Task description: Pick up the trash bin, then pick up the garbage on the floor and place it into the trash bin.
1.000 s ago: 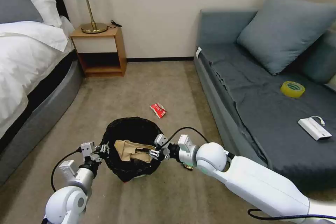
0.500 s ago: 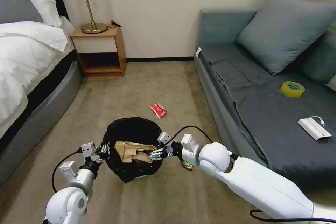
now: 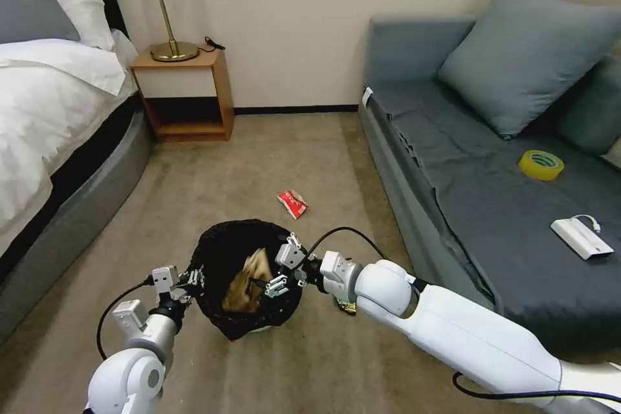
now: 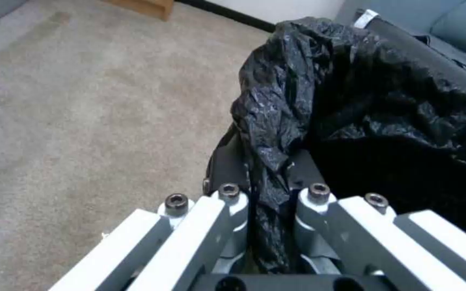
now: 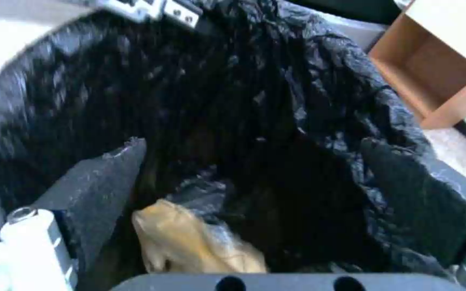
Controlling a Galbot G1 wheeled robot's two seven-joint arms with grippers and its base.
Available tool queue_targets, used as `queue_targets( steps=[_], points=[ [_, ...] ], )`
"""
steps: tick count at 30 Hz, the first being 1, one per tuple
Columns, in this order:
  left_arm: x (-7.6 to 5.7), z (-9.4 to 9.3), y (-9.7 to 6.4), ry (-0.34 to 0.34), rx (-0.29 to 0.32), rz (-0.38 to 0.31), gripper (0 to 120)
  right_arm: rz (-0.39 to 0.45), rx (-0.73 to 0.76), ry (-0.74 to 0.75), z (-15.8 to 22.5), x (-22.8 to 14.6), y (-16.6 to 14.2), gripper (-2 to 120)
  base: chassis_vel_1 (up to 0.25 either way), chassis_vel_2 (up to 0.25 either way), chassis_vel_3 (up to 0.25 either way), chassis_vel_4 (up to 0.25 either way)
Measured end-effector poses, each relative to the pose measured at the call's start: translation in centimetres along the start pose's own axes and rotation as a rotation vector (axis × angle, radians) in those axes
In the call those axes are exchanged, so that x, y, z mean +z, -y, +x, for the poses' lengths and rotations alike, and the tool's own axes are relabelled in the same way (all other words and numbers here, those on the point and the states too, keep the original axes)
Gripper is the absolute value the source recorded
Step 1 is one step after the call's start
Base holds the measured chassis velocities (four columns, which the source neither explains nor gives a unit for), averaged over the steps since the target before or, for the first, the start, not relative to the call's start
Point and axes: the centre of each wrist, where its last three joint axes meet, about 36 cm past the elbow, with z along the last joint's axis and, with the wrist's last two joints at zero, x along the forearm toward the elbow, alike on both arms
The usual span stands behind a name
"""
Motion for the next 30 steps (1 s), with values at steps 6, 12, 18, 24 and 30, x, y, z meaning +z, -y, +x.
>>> queue_targets(
  steps=[6,12,18,24,30],
  points=[
    [-0.1,0.0,-0.3,0.005,-0.007,0.002,6,0.026,0.047,0.007,0.9,-0.4,2.7,100,0.000,0.000,0.000,0.000],
    [-0.3,-0.1,-0.7,0.016,-0.022,0.005,6,-0.056,0.278,0.050,4.3,-0.2,3.2,100,0.000,0.000,0.000,0.000],
    [-0.6,-0.2,-0.7,0.035,-0.043,0.015,6,-0.143,0.492,0.067,7.0,2.0,0.6,100,0.000,0.000,0.000,0.000],
    [-0.9,-0.1,-0.7,0.045,-0.054,-0.001,6,-0.201,0.636,0.065,11.7,3.0,-2.4,100,0.000,0.000,0.000,0.000],
    [-1.2,0.1,-1.1,0.058,-0.069,-0.028,6,-0.211,0.712,0.028,15.3,4.3,-5.9,100,0.000,0.000,0.000,0.000]
  ],
)
